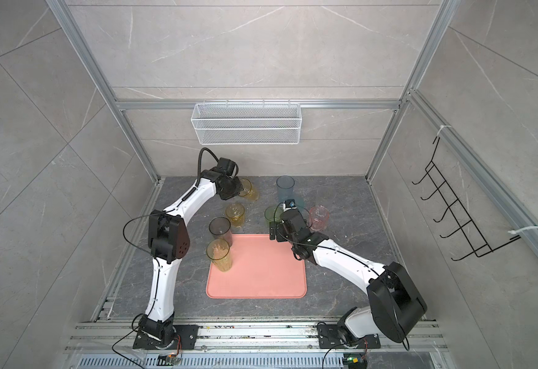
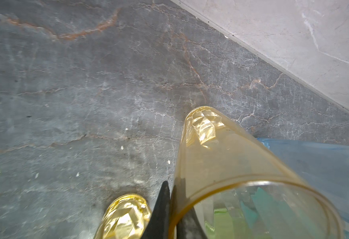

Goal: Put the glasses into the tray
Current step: 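Lift the tall yellow glass with the left gripper and carry it toward the tray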

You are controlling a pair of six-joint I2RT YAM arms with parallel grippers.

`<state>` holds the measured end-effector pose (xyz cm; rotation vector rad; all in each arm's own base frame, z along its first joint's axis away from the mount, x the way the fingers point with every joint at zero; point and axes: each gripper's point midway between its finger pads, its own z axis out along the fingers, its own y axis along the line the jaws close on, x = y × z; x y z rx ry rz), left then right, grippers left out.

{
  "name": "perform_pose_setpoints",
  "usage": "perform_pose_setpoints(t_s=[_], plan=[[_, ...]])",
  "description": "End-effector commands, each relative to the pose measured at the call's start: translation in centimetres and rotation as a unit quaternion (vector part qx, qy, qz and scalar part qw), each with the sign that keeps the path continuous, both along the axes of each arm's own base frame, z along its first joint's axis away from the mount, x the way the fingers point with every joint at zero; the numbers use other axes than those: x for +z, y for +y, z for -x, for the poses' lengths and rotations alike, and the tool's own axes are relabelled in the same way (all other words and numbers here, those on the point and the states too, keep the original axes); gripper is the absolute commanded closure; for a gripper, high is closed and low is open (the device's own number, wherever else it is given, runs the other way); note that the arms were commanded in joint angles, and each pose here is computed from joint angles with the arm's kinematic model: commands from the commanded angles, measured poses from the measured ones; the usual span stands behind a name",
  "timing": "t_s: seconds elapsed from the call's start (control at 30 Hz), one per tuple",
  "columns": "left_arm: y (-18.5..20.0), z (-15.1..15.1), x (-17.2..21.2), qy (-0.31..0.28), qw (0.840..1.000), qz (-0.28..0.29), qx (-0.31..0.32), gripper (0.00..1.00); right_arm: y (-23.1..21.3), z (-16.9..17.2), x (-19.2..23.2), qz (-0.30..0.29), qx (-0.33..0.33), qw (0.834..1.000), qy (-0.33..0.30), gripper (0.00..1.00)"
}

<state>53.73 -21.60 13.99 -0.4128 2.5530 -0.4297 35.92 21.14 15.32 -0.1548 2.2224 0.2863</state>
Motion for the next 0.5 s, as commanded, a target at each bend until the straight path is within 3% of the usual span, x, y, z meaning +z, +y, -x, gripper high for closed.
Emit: perform_pose_setpoints(t_s=[0.0, 0.47], plan=[[1.2, 0.0, 7.3, -0.076, 0.997, 0.016, -0.001, 1.00, 0.4, -0.2, 0.4, -0.004, -0.001, 1.000, 0.002, 0.00], [8.1, 5.9, 11.2, -0.063, 0.997, -0.032, 0.029, 1.00, 0.4, -0.1, 0.7, -0.006, 0.001, 1.000, 0.000, 0.01]])
